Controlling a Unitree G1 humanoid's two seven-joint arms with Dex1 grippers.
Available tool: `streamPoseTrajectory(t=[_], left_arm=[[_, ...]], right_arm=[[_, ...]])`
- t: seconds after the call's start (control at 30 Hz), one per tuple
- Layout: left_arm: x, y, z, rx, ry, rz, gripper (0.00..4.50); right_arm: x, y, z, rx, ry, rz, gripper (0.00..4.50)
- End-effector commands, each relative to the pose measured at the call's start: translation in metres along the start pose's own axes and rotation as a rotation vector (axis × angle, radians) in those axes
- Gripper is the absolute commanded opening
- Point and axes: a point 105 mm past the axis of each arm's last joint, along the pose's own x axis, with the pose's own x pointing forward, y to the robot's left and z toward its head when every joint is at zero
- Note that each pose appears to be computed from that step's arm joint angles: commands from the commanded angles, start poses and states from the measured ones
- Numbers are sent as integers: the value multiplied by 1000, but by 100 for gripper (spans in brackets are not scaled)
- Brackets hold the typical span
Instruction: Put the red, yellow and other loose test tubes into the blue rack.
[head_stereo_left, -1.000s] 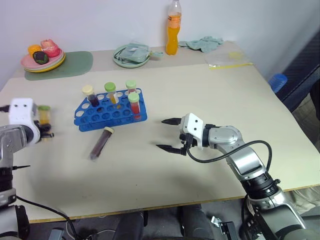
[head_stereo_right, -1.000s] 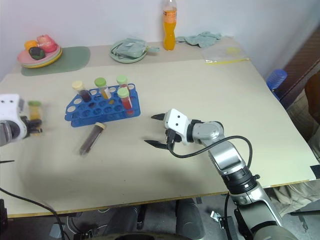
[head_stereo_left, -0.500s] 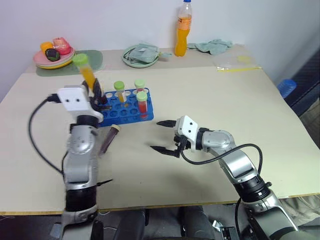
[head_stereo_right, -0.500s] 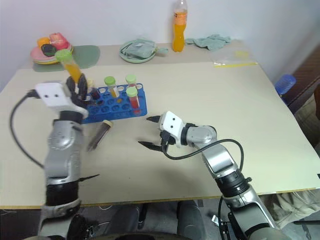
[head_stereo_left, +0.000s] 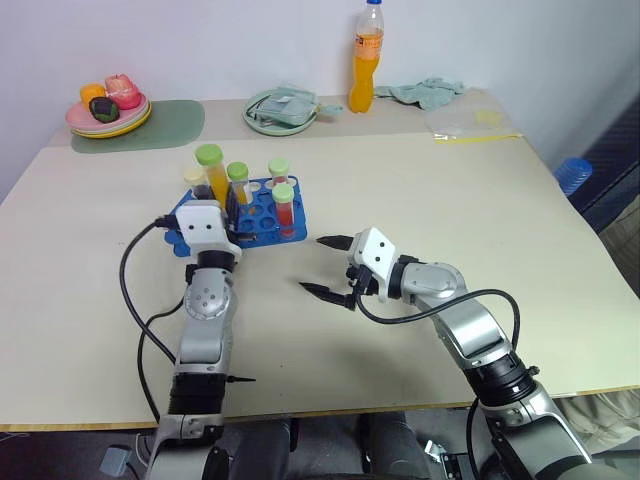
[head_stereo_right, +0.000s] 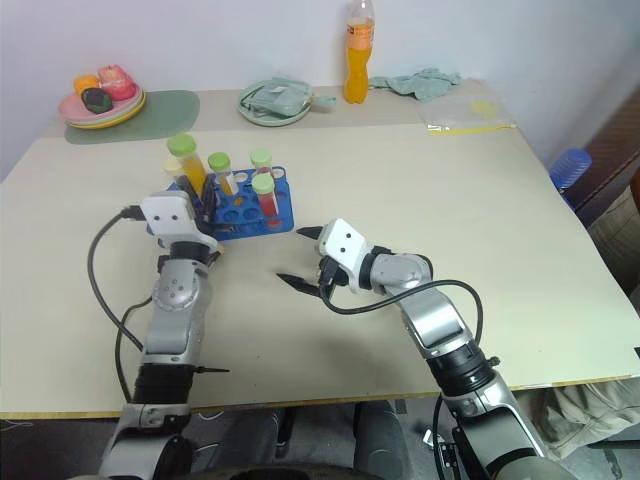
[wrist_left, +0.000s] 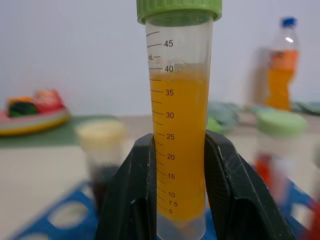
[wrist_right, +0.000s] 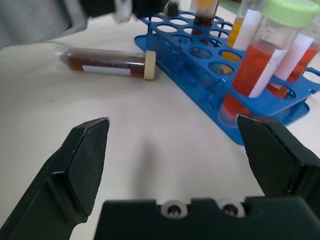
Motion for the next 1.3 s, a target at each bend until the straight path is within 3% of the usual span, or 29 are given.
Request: streamPoseTrajectory(t=[0.03, 0.37, 0.97, 1.1, 1.17, 1.3], left_arm=[[-2, -8, 8, 13, -22, -32, 73], [-4, -11, -15, 42, 67, -26, 73], [2, -9, -27, 37, 46, -28, 73], [0, -5, -19, 15, 21, -11, 271], [0, 1, -3, -5, -30, 9, 363], [-4, 17, 35, -49, -87, 10, 363]], right_arm=[[-1, -2, 13, -26, -42, -11, 450], [2, -2, 14, -24, -50, -2, 450], [2, -1, 14, -7, -51, -18, 450], [2, 0, 14, -7, -52, -19, 450], [1, 0, 15, -7, -52, -20, 450], [-2, -1, 15, -8, -51, -23, 450]])
